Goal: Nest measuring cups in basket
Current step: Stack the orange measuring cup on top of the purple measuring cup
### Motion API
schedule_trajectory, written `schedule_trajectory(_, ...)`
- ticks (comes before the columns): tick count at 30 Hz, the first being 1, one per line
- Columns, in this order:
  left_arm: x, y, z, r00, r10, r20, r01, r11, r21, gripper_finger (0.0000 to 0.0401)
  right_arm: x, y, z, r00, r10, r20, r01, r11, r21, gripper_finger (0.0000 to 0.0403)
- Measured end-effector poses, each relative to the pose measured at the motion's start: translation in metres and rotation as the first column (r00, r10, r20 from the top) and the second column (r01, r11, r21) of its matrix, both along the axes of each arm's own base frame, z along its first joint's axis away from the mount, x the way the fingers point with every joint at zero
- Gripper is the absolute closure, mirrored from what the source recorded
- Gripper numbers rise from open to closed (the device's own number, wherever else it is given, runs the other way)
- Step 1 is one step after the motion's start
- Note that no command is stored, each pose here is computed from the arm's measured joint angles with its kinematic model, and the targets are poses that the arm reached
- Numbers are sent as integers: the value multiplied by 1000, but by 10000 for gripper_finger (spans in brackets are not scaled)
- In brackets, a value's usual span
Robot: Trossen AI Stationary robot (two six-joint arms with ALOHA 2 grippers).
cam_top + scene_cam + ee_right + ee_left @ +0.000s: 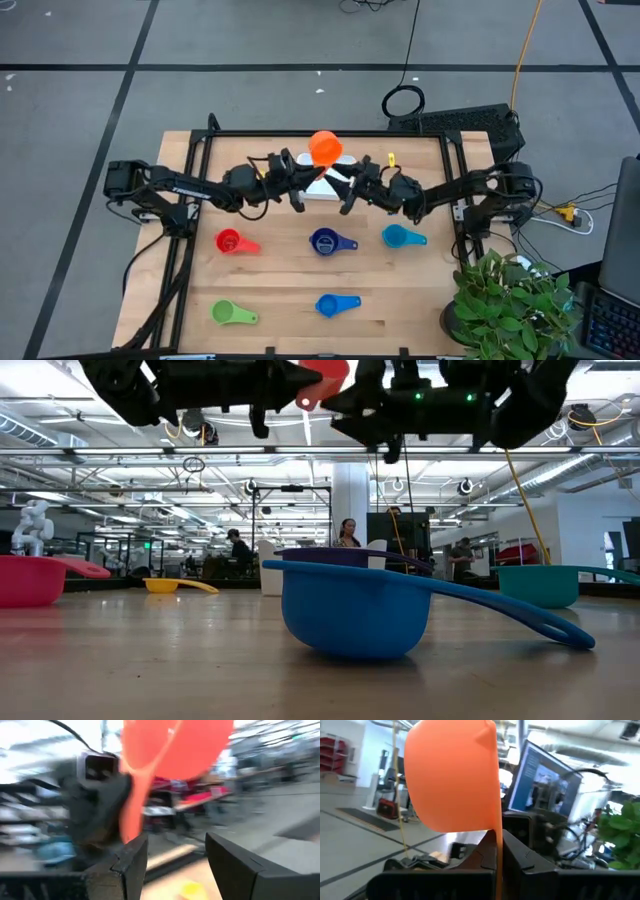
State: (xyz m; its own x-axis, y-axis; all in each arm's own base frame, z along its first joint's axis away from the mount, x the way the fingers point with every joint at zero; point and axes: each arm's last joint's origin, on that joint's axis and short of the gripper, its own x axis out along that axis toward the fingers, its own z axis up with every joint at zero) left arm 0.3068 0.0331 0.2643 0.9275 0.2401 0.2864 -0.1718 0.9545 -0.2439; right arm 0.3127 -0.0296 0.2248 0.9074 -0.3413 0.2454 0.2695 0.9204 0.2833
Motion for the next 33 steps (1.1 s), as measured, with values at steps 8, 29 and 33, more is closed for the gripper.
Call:
schedule_trajectory(8,0,-3,0,1000,-12,2,12,1000,-1,397,0,-12,-1,983,174,49,-176,984,37,224)
schedule_trajectory(29,1,-1,-1,999,-24,-31,26,998,56,396,-4,-6,-23,948,301,-104,-301,953,18,239)
schedule_trajectory(33,1,-2,-2,999,-35,-36,37,998,49,397,-6,-4,-15,942,335,-32,-335,942,-12,238)
